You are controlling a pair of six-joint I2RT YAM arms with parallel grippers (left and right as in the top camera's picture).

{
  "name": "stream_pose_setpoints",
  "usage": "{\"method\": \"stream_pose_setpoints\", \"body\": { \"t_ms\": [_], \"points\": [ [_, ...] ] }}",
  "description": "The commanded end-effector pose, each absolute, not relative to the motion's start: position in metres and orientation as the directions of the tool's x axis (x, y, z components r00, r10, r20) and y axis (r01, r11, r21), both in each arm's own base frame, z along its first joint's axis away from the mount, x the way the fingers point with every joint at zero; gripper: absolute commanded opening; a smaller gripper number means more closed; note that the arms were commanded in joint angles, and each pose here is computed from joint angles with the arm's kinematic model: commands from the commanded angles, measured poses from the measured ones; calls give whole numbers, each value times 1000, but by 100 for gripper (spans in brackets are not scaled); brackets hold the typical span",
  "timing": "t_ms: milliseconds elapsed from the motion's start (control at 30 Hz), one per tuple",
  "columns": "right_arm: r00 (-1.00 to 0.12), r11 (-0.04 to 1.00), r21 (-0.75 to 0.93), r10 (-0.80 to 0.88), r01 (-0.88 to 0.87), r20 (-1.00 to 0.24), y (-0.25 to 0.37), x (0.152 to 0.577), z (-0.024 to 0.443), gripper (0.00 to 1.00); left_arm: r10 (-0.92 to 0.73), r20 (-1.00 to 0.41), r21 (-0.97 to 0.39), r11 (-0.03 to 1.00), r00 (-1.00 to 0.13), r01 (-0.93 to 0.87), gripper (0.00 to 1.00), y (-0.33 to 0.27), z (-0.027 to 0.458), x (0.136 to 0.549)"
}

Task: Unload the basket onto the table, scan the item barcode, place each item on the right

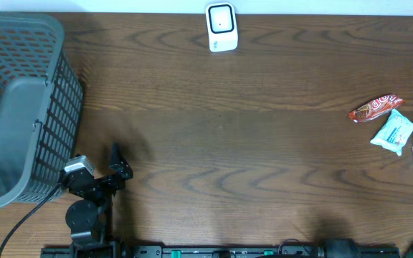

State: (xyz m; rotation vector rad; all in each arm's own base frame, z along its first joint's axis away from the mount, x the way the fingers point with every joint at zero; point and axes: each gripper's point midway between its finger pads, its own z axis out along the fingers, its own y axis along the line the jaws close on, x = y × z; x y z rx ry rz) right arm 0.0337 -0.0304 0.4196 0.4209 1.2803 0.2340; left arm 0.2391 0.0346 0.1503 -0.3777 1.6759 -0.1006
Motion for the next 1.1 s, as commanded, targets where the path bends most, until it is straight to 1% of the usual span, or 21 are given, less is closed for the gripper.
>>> {"method": "stream_pose_setpoints", "body": {
  "t_ms": [0,100,200,467,633,733,833,1067],
  "points": [
    [239,903,420,391,87,-889,-32,71,401,99,-291,-947,-261,944,-137,-201,98,35,136,238],
    [249,890,450,420,75,-872,-32,100,392,99,-291,-947,-261,944,-137,-201,98,35,136,238],
    [288,866,498,467,41,-836,-31,132,383,99,-291,-947,-261,944,-137,-202,98,35,136,238],
    [345,844,537,506,-9,-790,-30,185,346,99,-291,-947,-261,944,-137,-201,98,35,136,238],
    [365,814,579,552,-43,-750,-30,203,323,99,-291,-947,-261,944,-137,-201,98,35,136,238],
    [379,814,578,552,-53,-743,-30,210,311,99,-291,-947,-261,944,-137,-201,98,35,136,238],
    [395,808,588,548,-22,-738,-36,216,295,99,-291,-947,-261,944,-137,-201,98,35,136,238],
    [334,804,592,543,56,-770,-40,231,248,99,-291,-947,-261,944,-137,-201,98,35,136,238]
  ]
}}
